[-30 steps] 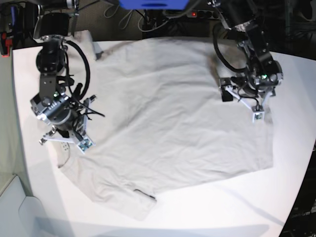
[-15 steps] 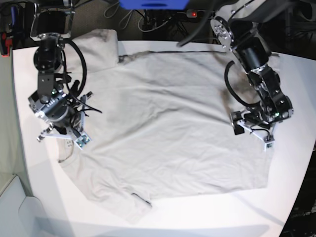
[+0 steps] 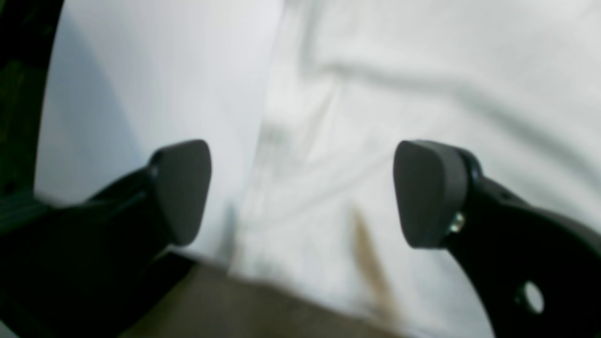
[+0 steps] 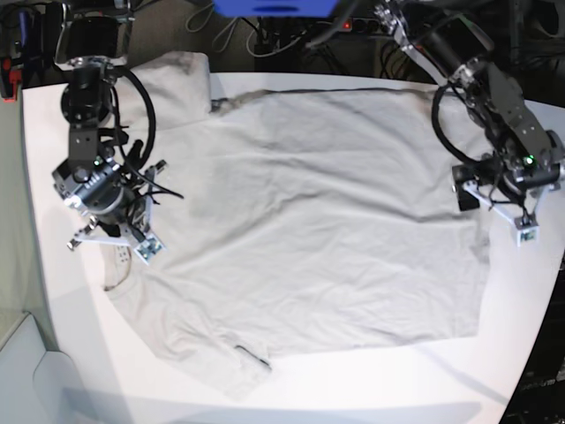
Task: Layout the t-shirt on the table in an organized manner, then fold the t-shirt properly
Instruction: 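Move the left gripper to the shirt's side edge and pinch it, then move the right gripper to the shirt shoulder and grasp the edge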
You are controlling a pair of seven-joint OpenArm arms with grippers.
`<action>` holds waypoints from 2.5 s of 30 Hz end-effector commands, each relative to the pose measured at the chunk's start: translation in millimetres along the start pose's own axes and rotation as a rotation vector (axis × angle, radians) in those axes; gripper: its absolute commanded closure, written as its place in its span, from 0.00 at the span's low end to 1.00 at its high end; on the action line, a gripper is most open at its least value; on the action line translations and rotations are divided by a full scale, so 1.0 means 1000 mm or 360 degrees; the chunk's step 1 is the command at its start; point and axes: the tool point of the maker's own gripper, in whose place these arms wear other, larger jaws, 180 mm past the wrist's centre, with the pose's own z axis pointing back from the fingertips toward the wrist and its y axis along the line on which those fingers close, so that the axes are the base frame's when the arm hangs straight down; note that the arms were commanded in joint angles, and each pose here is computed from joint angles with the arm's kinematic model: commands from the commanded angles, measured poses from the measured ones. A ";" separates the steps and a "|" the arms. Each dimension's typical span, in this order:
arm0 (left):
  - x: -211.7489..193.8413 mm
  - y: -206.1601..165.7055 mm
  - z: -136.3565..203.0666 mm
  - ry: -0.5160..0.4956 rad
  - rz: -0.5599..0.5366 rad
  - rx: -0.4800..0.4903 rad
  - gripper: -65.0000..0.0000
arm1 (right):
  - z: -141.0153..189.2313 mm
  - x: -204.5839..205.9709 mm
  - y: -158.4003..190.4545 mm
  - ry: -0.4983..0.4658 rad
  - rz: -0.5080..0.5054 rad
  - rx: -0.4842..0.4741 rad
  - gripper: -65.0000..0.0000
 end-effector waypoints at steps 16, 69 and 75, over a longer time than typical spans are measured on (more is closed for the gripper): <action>-0.125 0.035 0.002 0.0312 0.0104 -0.0037 0.08 | 0.004 0.014 -0.006 -0.0072 -0.0002 -0.0026 1.00; -0.116 0.037 -0.049 0.0349 0.0235 -0.0169 1.00 | 0.032 0.004 0.000 -0.0053 0.0042 -0.0088 1.00; -0.085 0.044 -0.030 0.0179 0.0195 -0.0105 1.00 | 0.031 -0.025 0.035 0.0083 -0.0009 0.0034 0.99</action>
